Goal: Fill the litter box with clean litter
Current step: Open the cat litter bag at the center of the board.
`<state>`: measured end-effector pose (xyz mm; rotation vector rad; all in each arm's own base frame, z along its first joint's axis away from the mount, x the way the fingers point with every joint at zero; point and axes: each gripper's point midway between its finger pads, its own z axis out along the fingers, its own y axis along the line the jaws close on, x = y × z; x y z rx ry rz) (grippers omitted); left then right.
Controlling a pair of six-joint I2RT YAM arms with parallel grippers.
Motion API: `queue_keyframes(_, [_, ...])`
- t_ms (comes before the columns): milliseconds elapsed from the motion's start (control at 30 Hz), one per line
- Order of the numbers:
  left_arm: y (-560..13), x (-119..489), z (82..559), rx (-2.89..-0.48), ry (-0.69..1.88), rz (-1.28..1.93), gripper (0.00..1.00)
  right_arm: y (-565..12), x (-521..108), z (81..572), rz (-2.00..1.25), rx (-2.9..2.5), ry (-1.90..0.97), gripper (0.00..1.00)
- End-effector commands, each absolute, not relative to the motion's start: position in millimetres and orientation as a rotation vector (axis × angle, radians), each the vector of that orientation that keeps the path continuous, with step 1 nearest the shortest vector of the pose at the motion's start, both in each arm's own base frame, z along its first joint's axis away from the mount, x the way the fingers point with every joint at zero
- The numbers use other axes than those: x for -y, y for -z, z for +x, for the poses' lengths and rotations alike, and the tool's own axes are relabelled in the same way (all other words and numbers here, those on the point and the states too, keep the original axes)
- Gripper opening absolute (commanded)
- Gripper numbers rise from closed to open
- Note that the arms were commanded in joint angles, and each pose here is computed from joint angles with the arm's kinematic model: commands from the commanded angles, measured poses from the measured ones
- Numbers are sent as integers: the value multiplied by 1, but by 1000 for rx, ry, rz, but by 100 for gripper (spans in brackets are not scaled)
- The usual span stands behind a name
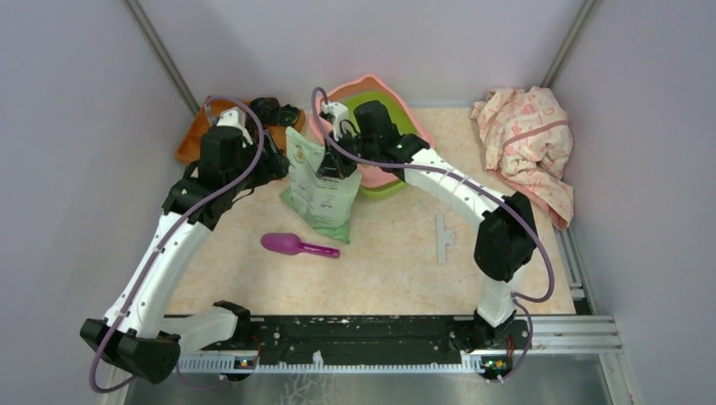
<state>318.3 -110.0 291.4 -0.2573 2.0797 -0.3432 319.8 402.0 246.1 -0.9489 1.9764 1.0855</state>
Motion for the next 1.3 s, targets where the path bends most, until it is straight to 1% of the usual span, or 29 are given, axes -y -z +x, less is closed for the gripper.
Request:
queue_keyframes(0, [-307, 103, 314, -2037, 344, -266, 85, -372, -415, 331, -954, -1510, -1082, 0])
queue_keyframes(67, [-308, 101, 313, -2036, 339, -271, 85, -377, -418, 326, -956, -1483, -1095, 0])
queue_keyframes(133, [-309, 99, 312, -2033, 335, -274, 85, -362, -426, 321, -992, -1516, -1074, 0])
queue_keyframes(267, [-309, 96, 310, -2032, 327, -279, 85, -300, -437, 296, -1074, -1643, -991, 0])
queue_keyframes(333, [-308, 96, 309, -2036, 329, -278, 85, -270, -441, 273, -1115, -1696, -975, 0])
queue_keyframes(433, [-306, 95, 308, -2038, 328, -278, 85, -237, -456, 218, -1230, -1694, -936, 0])
queue_keyframes(500, [-306, 95, 308, -2038, 328, -277, 85, -218, -461, 193, -1289, -1714, -888, 0])
queue_keyframes(567, [-306, 95, 307, -2038, 329, -277, 85, -201, -462, 178, -1333, -1744, -858, 0])
queue_keyframes(633, [-306, 94, 307, -2036, 330, -278, 85, -195, -458, 175, -1322, -1772, -834, 0])
queue_keyframes(667, [-306, 94, 307, -2036, 330, -277, 85, -193, -455, 177, -1302, -1795, -806, 0])
queue_keyframes(800, [-305, 95, 307, -2036, 333, -278, 85, -211, -445, 194, -1238, -1811, -705, 14])
queue_keyframes(900, [-305, 95, 308, -2034, 335, -279, 85, -231, -441, 205, -1202, -1801, -665, 20])
queue_keyframes(1033, [-304, 95, 309, -2035, 329, -278, 86, -250, -431, 217, -1162, -1785, -625, 32])
queue_keyframes(1133, [-304, 95, 310, -2038, 326, -276, 86, -268, -424, 221, -1136, -1764, -629, 40])
queue_keyframes(1200, [-304, 95, 310, -2038, 327, -274, 86, -281, -417, 227, -1108, -1745, -636, 44])
queue_keyframes(1267, [-304, 96, 311, -2037, 329, -273, 86, -294, -411, 234, -1088, -1730, -659, 45])
